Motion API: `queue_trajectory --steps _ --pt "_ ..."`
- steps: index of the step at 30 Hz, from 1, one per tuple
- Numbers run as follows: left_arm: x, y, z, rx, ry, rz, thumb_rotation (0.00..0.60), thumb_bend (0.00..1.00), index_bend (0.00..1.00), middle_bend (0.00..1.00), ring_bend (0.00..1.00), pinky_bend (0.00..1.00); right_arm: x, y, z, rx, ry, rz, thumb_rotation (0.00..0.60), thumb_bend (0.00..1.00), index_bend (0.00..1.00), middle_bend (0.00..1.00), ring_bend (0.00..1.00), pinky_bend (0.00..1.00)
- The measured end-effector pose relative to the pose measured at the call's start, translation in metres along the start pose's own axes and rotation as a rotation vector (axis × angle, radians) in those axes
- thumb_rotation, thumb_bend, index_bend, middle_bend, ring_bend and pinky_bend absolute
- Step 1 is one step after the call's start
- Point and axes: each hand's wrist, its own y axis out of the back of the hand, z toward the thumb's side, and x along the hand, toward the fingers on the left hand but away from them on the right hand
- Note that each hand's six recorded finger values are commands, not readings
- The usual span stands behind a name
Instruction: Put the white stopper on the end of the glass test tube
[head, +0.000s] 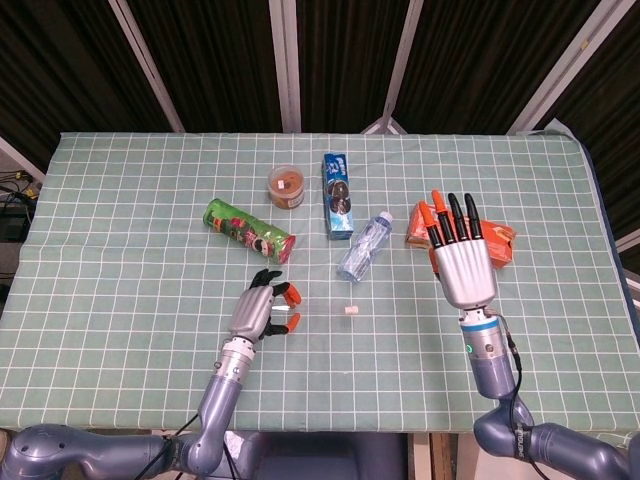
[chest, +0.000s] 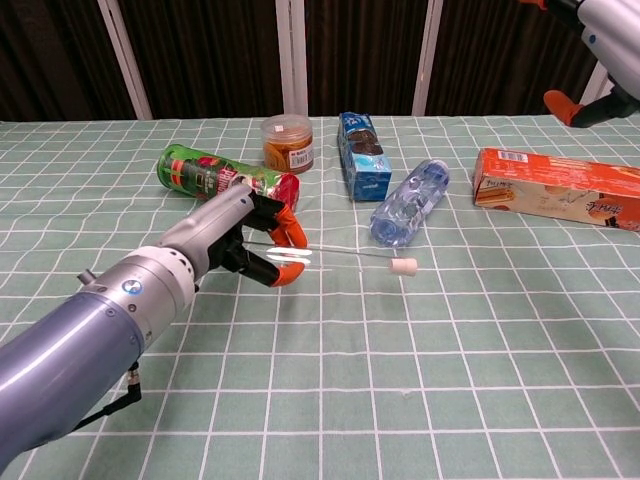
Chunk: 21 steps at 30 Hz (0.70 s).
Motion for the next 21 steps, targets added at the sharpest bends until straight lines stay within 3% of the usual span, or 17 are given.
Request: queue_trajectory --steps 21 --pt "-0.012 0.000 -0.013 0.164 0.052 -0.032 0.600 0.66 0.55 0.51 0.13 0.00 0.003 0.010 -0.004 -0.015 -0.006 -0.009 0.600 0.45 0.07 0.01 0.00 0.02"
